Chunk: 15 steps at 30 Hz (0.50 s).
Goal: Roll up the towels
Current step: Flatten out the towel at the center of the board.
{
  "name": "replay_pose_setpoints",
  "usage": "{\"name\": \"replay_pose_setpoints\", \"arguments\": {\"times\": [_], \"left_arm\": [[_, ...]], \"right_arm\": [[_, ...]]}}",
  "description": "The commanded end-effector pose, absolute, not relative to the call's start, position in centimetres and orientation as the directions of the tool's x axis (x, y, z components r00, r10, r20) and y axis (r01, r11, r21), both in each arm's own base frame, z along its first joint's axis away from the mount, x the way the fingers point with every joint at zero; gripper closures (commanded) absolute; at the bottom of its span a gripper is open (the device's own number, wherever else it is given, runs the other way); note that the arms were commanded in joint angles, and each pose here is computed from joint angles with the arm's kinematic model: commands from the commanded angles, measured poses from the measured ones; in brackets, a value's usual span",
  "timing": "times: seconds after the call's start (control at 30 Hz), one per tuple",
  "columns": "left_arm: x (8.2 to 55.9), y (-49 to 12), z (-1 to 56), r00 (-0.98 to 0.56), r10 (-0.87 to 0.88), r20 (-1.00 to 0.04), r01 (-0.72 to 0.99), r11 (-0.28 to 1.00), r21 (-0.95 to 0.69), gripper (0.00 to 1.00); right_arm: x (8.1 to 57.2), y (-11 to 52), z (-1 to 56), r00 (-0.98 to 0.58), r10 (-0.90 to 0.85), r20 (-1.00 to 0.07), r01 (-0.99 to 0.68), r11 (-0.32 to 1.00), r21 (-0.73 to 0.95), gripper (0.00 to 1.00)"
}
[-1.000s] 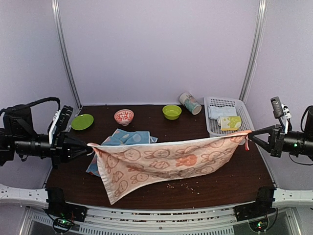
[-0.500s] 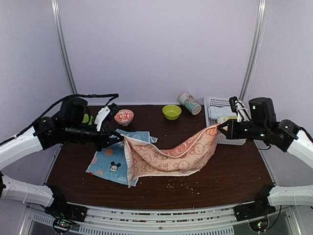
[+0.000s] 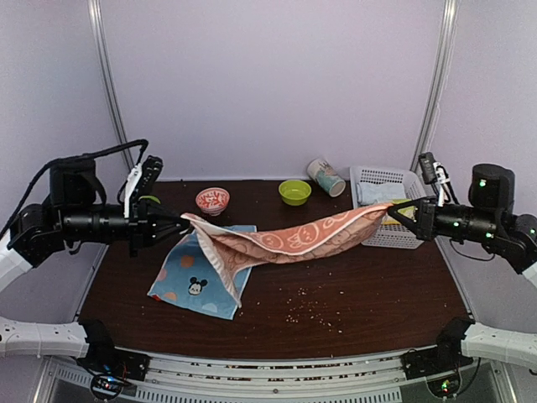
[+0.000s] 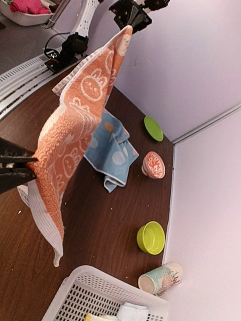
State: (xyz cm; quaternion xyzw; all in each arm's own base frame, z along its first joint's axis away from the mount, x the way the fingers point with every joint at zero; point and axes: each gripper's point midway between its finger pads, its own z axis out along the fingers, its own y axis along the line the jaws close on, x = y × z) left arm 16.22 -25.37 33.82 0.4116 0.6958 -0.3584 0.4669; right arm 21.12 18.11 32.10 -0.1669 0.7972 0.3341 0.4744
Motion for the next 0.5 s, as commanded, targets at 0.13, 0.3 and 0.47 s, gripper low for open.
{"name": "replay_pose_setpoints", "arguments": {"times": [0.13,0.3,0.47], "left_arm": [[11.5,-23.7,33.9,-0.256,0.200,-0.946,0.912,0.374,-0.168,1.00],[14.5,-24.9,29.8,-0.265,0.259,-0.929,0.880,0.458,-0.124,1.00],[19.0,-26.8,24.3,-0.369,0.298,-0.880,0.855,0.480,-0.195,1.00]], "right_arm": [[14.8,15.6,34.8,-0.443,0.060,-0.895,-0.656,0.659,0.369,1.00],[19.3,16.6,29.8,-0.525,0.116,-0.843,-0.537,0.724,0.434,1.00],[24.5,17.6,23.1,-0.627,0.232,-0.744,-0.385,0.738,0.554,1.00]]}}
